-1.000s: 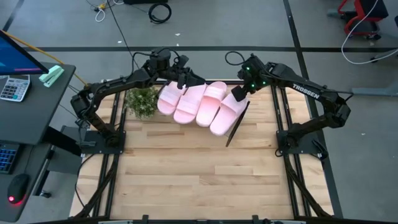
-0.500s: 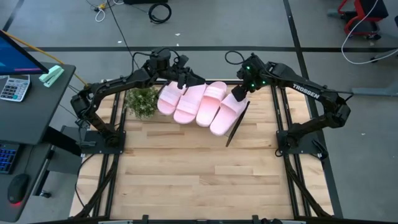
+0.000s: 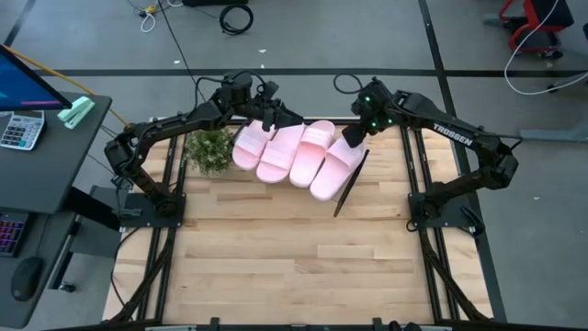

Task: Pick and place slides into the shelf
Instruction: Put the pink slide on the shelf

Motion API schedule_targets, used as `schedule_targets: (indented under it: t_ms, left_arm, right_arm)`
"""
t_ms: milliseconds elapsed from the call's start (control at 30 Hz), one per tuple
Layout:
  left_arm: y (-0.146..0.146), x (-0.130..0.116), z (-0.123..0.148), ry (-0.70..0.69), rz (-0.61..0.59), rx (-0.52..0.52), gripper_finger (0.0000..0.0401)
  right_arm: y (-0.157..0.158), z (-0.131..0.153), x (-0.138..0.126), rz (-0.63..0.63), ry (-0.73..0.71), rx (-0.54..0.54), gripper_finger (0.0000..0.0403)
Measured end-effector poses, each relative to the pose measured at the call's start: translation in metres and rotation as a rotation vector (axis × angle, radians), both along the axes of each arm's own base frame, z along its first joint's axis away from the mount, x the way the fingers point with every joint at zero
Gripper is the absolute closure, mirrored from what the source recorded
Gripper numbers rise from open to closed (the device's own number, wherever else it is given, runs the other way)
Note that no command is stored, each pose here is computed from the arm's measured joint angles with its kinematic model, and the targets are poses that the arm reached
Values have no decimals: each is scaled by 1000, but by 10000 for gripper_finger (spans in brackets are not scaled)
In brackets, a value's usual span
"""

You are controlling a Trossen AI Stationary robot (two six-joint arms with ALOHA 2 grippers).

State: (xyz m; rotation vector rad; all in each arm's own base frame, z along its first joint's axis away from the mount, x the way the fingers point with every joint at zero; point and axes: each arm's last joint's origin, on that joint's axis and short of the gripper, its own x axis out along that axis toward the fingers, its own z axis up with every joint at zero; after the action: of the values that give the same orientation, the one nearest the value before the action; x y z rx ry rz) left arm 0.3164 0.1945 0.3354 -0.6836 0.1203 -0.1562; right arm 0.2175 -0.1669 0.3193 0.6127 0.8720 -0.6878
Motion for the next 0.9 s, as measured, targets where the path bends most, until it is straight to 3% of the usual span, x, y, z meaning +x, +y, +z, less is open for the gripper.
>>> schedule_targets:
  t_ms: [333, 667, 900]
  left_arm:
    - [0, 0, -2, 16, 5, 7, 218]
    - [0, 0, -5, 35, 10, 20, 225]
    - [1, 0, -5, 34, 25, 24, 221]
  right_arm:
    - [0, 1, -11, -27, 23, 48, 226]
    - [1, 8, -25, -45, 6, 72, 222]
    - [-3, 9, -30, -46, -78, 184, 226]
